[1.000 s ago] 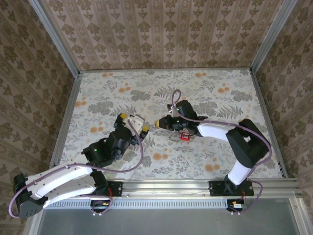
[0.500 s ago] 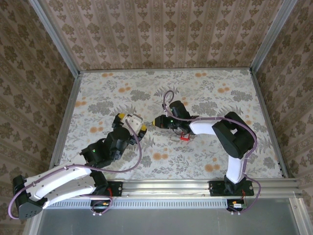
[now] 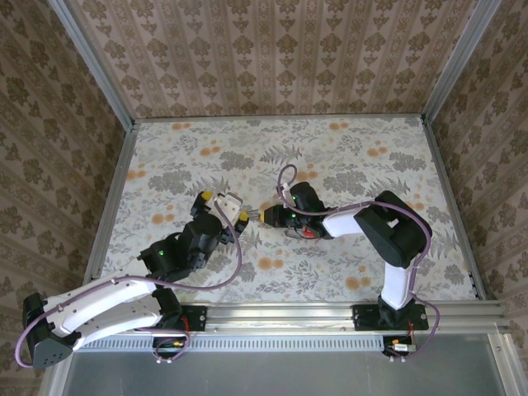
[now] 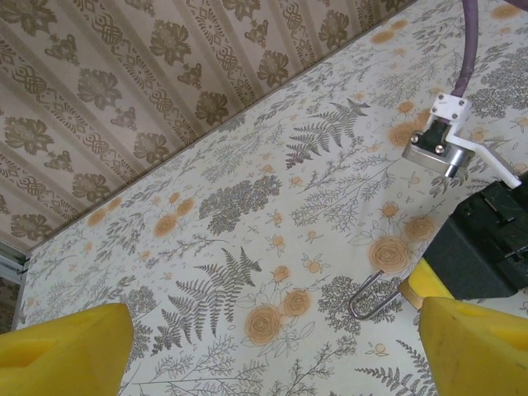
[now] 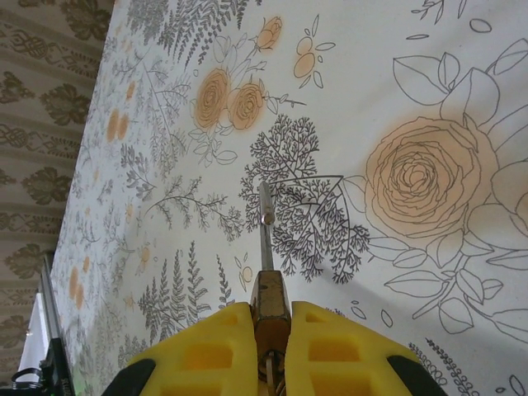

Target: Unlock with the key

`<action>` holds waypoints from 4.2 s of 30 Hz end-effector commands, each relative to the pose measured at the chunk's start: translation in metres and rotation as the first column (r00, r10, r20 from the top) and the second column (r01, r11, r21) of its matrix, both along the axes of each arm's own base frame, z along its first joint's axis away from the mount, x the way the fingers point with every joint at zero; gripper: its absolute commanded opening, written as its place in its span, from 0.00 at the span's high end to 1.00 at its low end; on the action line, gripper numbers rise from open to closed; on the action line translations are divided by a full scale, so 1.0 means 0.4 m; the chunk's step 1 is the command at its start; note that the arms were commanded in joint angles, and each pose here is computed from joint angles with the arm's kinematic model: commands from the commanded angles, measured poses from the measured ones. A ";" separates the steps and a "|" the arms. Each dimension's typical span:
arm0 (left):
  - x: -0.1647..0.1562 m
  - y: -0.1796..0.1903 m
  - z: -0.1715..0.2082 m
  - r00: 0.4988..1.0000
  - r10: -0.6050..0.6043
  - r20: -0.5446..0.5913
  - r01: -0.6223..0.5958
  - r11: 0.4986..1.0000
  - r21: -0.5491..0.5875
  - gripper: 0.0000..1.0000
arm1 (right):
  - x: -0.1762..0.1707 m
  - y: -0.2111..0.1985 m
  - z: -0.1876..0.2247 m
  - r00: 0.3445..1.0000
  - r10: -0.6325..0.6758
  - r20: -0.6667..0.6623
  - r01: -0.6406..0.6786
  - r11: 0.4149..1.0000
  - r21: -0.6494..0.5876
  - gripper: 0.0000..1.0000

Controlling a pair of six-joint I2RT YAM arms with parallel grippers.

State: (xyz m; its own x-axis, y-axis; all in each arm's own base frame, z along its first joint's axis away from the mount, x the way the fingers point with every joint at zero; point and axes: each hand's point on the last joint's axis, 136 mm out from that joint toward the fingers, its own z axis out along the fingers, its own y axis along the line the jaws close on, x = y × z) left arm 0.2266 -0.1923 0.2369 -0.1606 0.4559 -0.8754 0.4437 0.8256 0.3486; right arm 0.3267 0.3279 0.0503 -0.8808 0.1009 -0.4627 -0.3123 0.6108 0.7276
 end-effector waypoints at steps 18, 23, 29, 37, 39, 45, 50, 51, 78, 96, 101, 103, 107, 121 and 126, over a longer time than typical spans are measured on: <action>0.012 -0.040 -0.014 1.000 -0.027 -0.002 0.027 0.999 -0.028 0.10 | -0.078 0.058 -0.109 0.986 -0.022 -0.163 0.028 0.999 0.035 0.86; 0.010 -0.037 -0.010 1.000 -0.028 -0.001 0.028 0.999 -0.033 0.09 | -0.083 0.036 -0.131 0.977 -0.074 -0.198 0.073 0.997 -0.015 0.77; 0.006 -0.037 -0.012 0.999 -0.033 -0.010 0.033 0.999 -0.038 0.09 | -0.089 0.001 -0.137 0.966 -0.137 -0.222 0.122 0.989 -0.079 0.66; 0.000 -0.042 -0.014 0.999 -0.045 -0.021 0.044 0.998 -0.043 0.09 | -0.093 -0.053 -0.142 0.952 -0.212 -0.219 0.173 0.968 -0.182 0.56; 0.000 -0.041 -0.015 0.999 -0.046 -0.024 0.045 0.998 -0.037 0.09 | -0.084 -0.068 -0.128 0.953 -0.228 -0.202 0.187 0.961 -0.201 0.54; 0.004 -0.037 -0.013 0.999 -0.034 -0.020 0.033 0.999 -0.025 0.08 | -0.056 -0.075 -0.001 0.982 -0.173 -0.079 0.150 0.959 -0.239 0.52; 0.023 -0.012 0.010 1.000 0.030 -0.006 -0.031 0.999 -0.030 0.07 | -0.064 -0.111 0.184 0.991 -0.109 0.074 0.125 0.959 -0.256 0.46; 0.026 -0.006 0.027 0.999 0.043 -0.001 -0.043 0.998 -0.044 0.01 | -0.068 -0.129 0.232 0.987 -0.102 0.121 0.131 0.957 -0.261 0.42; 0.195 0.486 -0.098 0.812 0.547 0.204 -0.478 0.823 -0.306 0.00 | 0.039 -0.660 0.367 0.565 -0.211 0.798 0.702 0.632 -0.330 0.00; 0.390 0.477 -0.330 0.889 0.457 0.019 -0.436 0.859 -0.266 0.00 | 0.112 -0.742 0.196 0.545 -0.196 0.815 0.705 0.633 -0.319 0.00; 0.411 0.509 -0.341 0.857 0.514 -0.045 -0.506 0.822 -0.259 0.00 | 0.136 -0.796 0.144 0.530 -0.286 0.798 0.756 0.586 -0.292 0.00; 0.421 0.500 -0.346 0.869 0.490 -0.065 -0.490 0.836 -0.248 0.00 | 0.176 -0.789 0.117 0.642 -0.282 0.713 0.692 0.613 -0.381 0.00; 0.436 0.461 -0.351 0.909 0.406 -0.094 -0.416 0.880 -0.229 0.00 | 0.185 -0.830 0.116 0.632 -0.353 0.690 0.716 0.608 -0.345 0.00; 0.435 0.459 -0.352 0.911 0.401 -0.093 -0.411 0.882 -0.229 0.00 | 0.184 -0.826 0.118 0.633 -0.347 0.692 0.715 0.604 -0.351 0.00; 0.437 0.458 -0.352 0.911 0.402 -0.094 -0.413 0.883 -0.224 0.00 | 0.184 -0.826 0.115 0.635 -0.347 0.690 0.714 0.604 -0.354 0.00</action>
